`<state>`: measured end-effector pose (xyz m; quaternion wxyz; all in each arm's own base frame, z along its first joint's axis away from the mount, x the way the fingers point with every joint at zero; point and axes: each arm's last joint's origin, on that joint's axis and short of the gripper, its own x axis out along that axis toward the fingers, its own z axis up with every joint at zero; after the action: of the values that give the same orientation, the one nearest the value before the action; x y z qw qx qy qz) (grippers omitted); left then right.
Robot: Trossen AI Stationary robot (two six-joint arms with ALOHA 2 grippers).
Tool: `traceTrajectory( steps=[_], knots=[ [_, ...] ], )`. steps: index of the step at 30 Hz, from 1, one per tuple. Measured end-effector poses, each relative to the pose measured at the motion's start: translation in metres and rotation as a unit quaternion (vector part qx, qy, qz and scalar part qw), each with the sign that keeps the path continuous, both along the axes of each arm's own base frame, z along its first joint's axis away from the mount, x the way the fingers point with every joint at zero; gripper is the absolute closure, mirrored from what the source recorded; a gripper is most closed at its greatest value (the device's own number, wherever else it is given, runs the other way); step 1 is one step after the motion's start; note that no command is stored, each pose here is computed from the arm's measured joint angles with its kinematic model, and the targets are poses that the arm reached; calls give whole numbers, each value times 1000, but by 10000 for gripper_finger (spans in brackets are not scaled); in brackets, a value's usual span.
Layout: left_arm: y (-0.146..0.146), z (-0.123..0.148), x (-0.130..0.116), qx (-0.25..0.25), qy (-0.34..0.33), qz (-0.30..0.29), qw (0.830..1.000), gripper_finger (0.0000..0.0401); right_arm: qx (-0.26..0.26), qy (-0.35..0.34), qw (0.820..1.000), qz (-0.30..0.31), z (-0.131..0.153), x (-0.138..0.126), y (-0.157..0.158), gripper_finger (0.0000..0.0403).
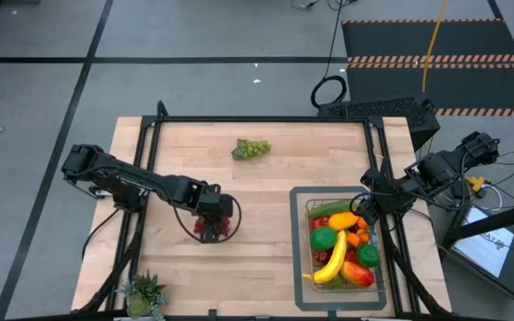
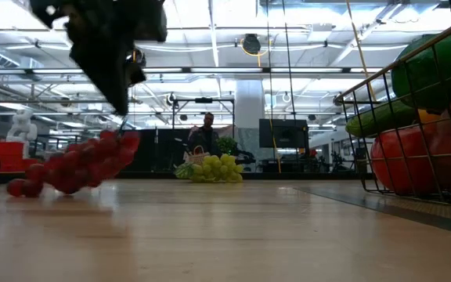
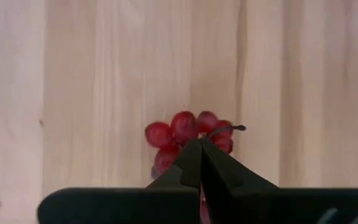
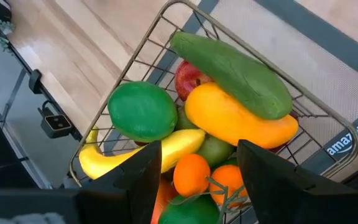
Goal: Build produce basket
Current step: Put the red grapes into the wire basket
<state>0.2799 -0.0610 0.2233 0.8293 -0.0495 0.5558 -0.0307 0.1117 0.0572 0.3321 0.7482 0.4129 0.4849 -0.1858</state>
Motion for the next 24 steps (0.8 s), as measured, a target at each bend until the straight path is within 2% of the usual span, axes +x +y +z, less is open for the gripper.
traceTrajectory(
  steps=[3, 8, 15, 19, 24],
  knots=[
    [-1, 16, 6, 6, -22, -2, 1000, 400, -14, -23, 1000, -12, 1, 3, 0, 197],
    [-1, 48, 18, 34, -77, 5, 996, 401, -62, -139, 988, -28, 12, 17, 2, 197],
    [7, 94, 29, 58, -147, 28, 987, 401, -176, -276, 945, -17, 32, 34, 1, 197],
    [15, 118, 33, 67, -184, 46, 980, 401, -222, -298, 928, -6, 37, 47, -3, 197],
    [26, 146, 35, 81, -225, 41, 970, 401, -259, -334, 906, 14, 41, 76, -6, 195]
  ],
)
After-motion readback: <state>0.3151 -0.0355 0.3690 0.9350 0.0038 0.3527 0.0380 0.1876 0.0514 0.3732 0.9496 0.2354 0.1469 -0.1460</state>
